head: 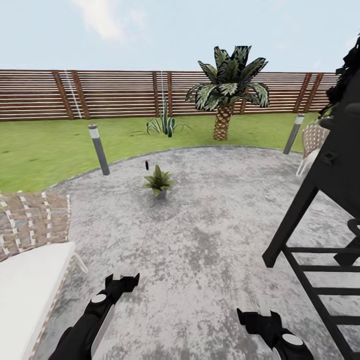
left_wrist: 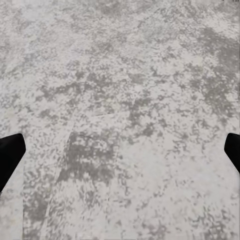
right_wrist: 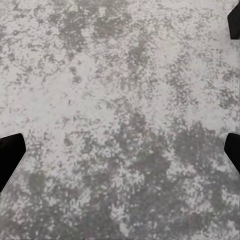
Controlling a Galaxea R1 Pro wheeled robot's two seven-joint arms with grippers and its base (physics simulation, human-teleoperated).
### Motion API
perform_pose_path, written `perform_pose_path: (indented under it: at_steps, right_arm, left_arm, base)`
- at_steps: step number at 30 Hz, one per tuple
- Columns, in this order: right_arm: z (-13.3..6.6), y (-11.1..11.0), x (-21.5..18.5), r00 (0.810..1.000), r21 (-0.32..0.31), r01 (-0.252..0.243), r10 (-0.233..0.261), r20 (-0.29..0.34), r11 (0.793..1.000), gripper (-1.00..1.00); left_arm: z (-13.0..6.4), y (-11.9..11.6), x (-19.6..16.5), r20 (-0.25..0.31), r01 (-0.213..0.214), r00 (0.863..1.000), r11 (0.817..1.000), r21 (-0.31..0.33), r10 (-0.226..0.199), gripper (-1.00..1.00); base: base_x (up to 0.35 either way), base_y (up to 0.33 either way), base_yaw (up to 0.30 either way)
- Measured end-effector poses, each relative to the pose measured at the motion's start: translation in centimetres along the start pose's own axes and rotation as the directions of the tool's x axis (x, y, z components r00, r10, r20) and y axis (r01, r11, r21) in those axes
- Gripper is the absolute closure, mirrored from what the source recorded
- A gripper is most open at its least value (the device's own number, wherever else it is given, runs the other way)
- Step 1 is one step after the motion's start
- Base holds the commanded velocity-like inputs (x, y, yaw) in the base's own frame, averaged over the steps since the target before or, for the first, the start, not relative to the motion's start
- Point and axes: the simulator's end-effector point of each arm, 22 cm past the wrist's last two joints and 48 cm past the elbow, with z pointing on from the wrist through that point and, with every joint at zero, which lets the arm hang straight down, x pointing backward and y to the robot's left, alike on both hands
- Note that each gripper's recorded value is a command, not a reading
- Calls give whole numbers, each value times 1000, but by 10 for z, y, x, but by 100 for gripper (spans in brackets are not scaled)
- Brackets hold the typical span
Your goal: Pick up the pesticide atomizer in the garden and spray insectifuge to fully cover both potted plants in the garden.
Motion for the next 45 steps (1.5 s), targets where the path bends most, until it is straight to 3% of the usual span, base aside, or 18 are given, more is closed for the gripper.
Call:
perform_pose_path:
  at_steps: [45]
  right_arm:
    - [0,0,0,1000,1,0,0,0,1000,-100]
  left_arm:
    - [0,0,0,0,0,1000,1000,0,0,-100]
  base:
    - [347,0,0]
